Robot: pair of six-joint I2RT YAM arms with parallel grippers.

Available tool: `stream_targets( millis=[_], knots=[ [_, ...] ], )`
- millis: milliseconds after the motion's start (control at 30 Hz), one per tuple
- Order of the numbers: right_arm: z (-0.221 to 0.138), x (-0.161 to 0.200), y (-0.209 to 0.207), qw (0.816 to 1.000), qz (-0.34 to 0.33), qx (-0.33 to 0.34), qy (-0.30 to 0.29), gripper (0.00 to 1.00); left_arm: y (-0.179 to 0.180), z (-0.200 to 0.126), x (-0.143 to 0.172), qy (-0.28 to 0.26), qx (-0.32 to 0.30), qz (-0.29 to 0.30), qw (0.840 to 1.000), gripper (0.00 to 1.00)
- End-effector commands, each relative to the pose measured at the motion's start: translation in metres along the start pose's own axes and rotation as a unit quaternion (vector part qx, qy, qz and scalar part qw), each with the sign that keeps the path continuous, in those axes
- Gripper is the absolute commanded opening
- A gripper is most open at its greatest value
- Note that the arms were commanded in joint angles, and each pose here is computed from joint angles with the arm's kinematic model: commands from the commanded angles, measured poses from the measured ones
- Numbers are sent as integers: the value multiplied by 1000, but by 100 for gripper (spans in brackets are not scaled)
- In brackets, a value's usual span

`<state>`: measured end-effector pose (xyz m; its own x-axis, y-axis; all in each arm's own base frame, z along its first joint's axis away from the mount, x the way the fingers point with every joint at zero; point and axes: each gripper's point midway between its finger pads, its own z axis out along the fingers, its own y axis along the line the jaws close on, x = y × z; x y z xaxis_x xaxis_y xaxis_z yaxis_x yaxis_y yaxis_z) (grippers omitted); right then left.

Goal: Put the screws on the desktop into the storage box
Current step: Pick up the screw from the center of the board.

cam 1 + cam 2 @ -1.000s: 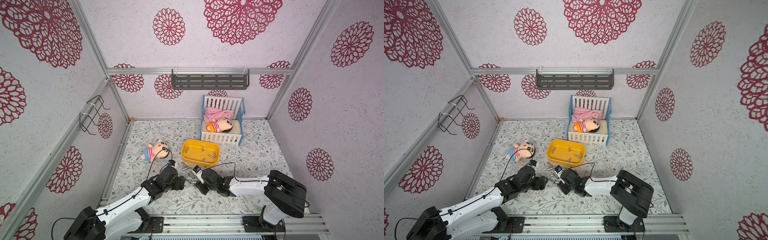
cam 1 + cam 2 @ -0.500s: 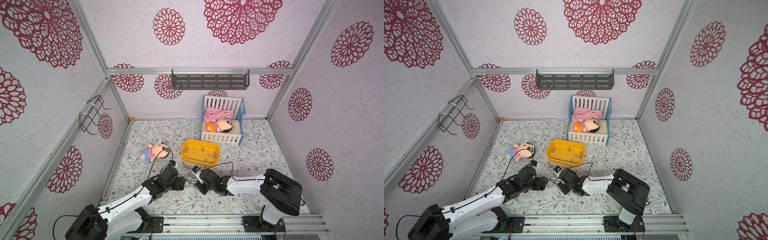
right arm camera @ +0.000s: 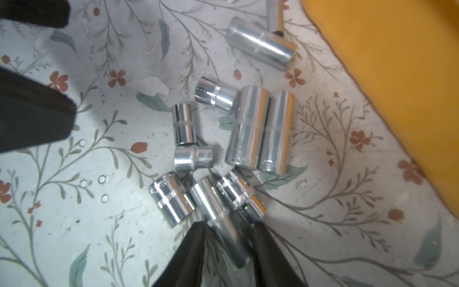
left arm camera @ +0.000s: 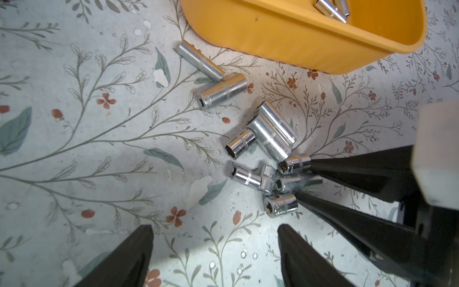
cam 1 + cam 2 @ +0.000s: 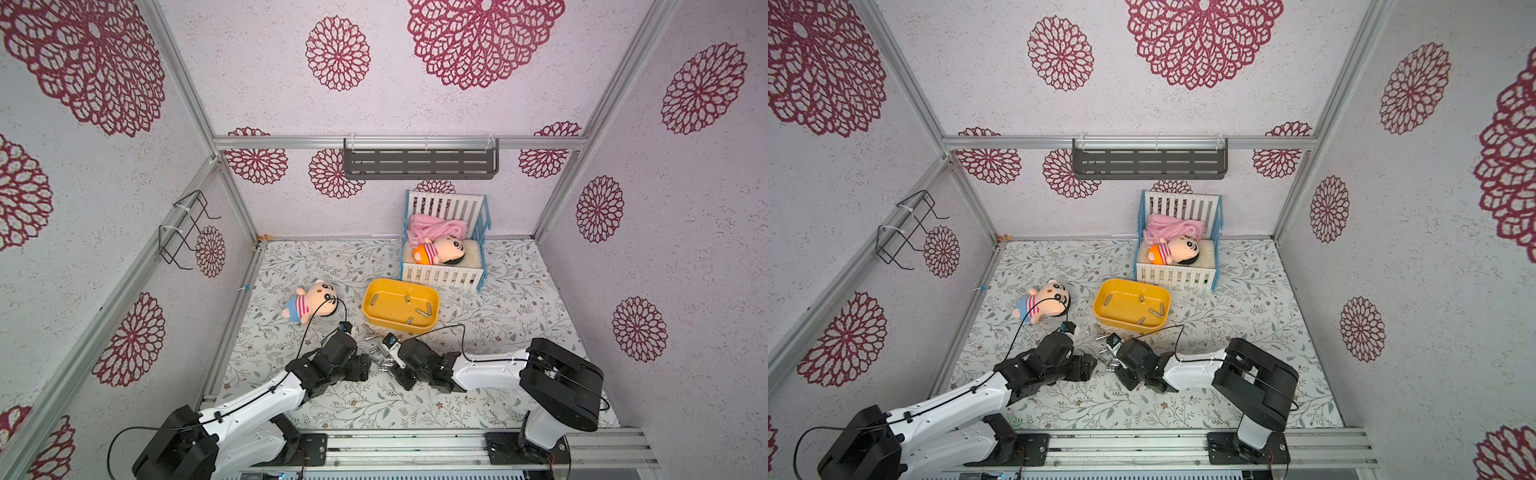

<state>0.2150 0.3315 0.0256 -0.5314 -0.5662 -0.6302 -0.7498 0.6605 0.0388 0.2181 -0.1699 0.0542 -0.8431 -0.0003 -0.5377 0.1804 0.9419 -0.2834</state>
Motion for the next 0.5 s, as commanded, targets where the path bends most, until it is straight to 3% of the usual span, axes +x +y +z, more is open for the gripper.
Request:
stream_targets(
  millis=[0,467],
  knots=[
    [-2,-14,2,1000,-6,6,-15,35,-8,-2,-12,-14,11,0,1000,84],
    [-6,-14,1,1000,-5,10,-12,26,-7,-1,-11,-9,8,1,1000,84]
  ],
)
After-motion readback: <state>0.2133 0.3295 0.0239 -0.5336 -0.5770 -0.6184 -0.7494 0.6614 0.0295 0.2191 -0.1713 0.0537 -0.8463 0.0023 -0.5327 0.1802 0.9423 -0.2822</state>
